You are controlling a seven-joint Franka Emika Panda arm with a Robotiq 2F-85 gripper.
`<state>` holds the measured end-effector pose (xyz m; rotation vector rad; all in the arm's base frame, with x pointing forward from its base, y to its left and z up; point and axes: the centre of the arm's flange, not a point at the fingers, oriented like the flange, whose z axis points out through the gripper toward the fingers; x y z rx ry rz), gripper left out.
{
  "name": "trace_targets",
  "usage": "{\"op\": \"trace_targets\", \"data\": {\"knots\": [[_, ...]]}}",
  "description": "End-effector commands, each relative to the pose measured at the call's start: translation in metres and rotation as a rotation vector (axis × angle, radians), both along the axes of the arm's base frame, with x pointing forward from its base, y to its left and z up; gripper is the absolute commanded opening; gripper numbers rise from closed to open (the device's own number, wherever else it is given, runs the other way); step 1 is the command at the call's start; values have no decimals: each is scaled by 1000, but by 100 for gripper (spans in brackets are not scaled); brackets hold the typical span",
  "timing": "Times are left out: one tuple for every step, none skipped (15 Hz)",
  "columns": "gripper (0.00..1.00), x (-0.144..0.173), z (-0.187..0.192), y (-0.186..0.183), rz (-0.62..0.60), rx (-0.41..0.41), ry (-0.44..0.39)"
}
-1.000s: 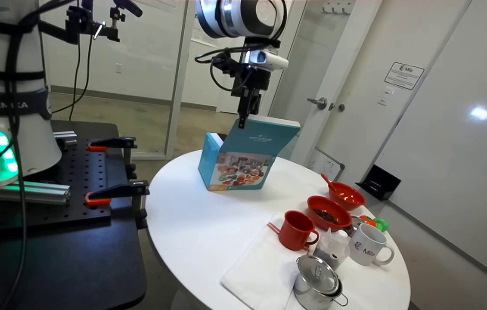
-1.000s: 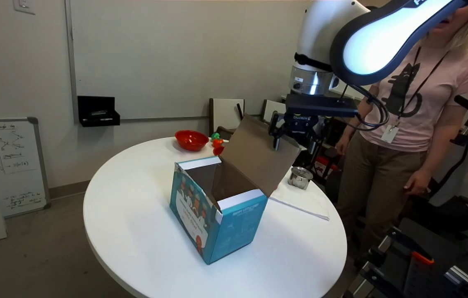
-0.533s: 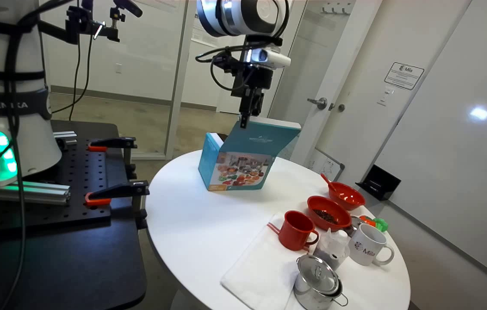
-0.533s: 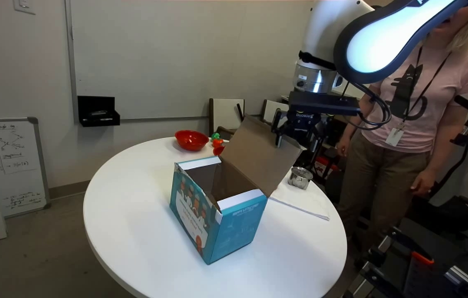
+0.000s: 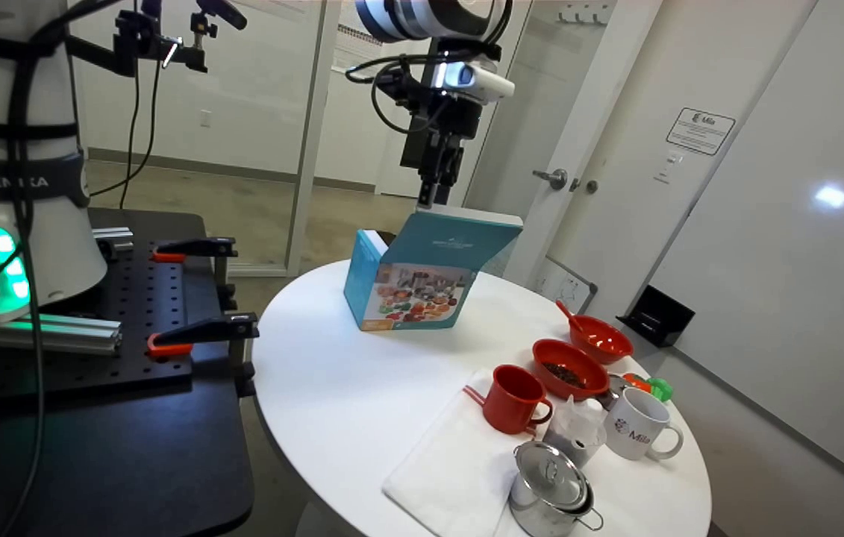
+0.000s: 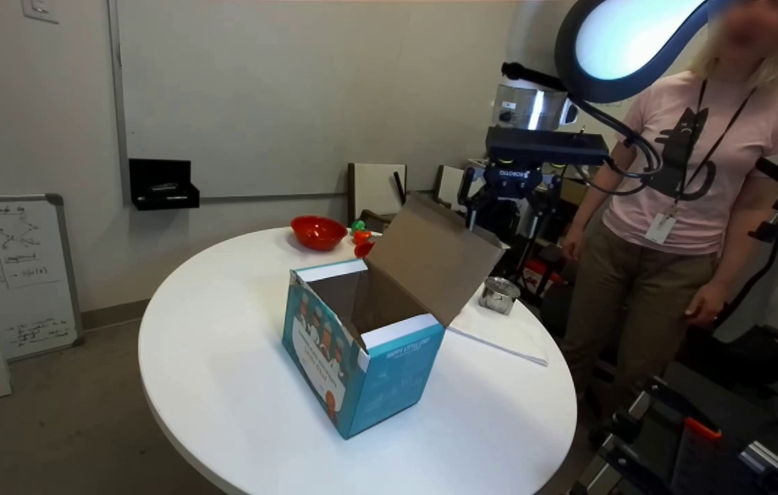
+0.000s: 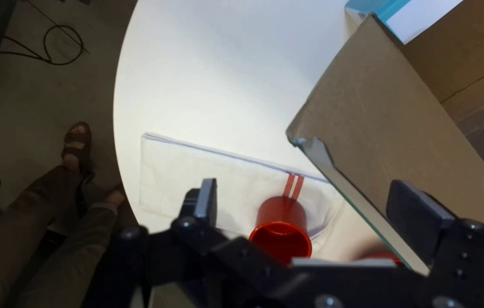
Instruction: Open the lid of the box then put the red cup in the box
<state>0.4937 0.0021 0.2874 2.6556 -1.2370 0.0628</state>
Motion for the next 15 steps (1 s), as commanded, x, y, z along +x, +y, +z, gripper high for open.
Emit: {"op": "trace_targets", "data": {"knots": [[100,-7,-5,-7,-29,-17,27],[100,-9,-8,-9,-34,-15,30],[100,-10,-9,-10,-37,-16,32],[100,-11,-12,-11,-42,-18,34],[100,-12,-14,-12,-47,-19,36],[100,-12,-19,-12,-52,-18,36],[100,-13,-21,-12,-55,-15,37],[100,-13,-24,-11,-61,-10,29],[100,-13,-25,-11,-65,-5,25],[100,-11,-28,-10,-71,0,13],[100,-10,-31,-10,-76,0,8],[100,-6,-40,-12,-80,15,9],[100,-4,-48,-14,-85,24,10],[100,-3,-58,-17,-85,27,15],[100,-3,-65,-20,-83,25,17]]}}
